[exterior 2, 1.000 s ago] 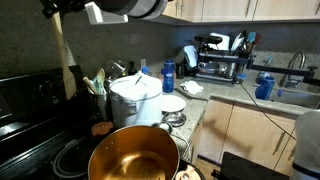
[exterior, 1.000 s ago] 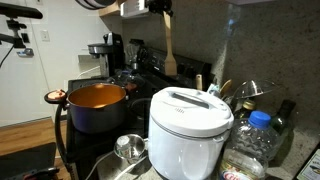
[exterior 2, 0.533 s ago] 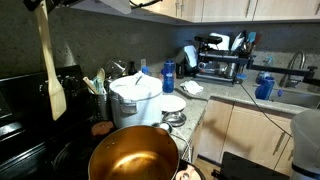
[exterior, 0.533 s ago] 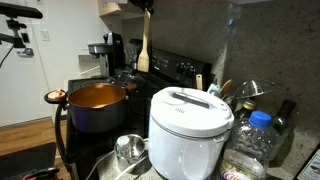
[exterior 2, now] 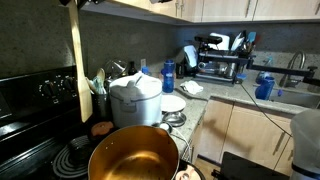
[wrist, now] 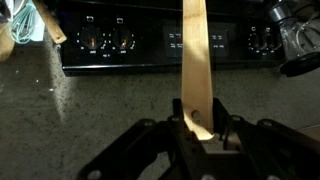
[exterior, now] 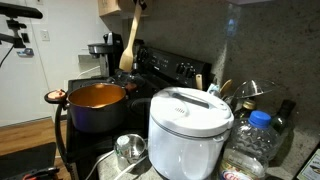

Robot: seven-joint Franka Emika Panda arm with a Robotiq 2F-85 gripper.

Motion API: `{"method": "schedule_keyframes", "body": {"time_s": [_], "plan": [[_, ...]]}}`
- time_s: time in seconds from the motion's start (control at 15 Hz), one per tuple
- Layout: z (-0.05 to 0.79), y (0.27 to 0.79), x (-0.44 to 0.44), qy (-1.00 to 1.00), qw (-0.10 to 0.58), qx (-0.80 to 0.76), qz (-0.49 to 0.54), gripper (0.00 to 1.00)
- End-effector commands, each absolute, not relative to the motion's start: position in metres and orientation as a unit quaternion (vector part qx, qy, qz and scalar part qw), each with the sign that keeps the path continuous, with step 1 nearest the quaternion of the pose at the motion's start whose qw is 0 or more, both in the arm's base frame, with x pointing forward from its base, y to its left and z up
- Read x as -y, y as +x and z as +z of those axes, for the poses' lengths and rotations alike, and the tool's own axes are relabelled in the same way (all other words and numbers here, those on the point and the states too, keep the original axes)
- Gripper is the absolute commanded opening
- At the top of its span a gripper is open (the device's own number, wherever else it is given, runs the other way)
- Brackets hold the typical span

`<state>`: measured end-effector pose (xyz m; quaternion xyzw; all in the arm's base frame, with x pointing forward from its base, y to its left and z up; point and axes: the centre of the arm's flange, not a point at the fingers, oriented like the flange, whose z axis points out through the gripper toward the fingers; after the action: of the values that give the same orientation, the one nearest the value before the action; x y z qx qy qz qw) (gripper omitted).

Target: Take the spatula and stir the pot, then put it back in the rack

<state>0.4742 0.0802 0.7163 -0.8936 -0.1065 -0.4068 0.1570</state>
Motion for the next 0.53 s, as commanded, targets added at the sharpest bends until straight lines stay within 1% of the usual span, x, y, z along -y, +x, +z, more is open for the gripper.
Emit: {"method": "schedule_keyframes", "body": {"time_s": [0.0,0.07,0.27,0.33,0.47], "plan": [[0.7162,0.4725,-0.0778,-0.895,0.164,0.108,-0.401,0.08],[0.7163,0.4723,-0.0763,-0.895,0.165,0.107,-0.4,0.32],[0.7147,0.4734,-0.0771,-0.896,0.164,0.107,-0.399,0.32],[0.7146,0.4735,-0.0776,-0.896,0.164,0.107,-0.399,0.08],[0.7111,0.4708,-0.081,-0.898,0.17,0.11,-0.391,0.08]]}}
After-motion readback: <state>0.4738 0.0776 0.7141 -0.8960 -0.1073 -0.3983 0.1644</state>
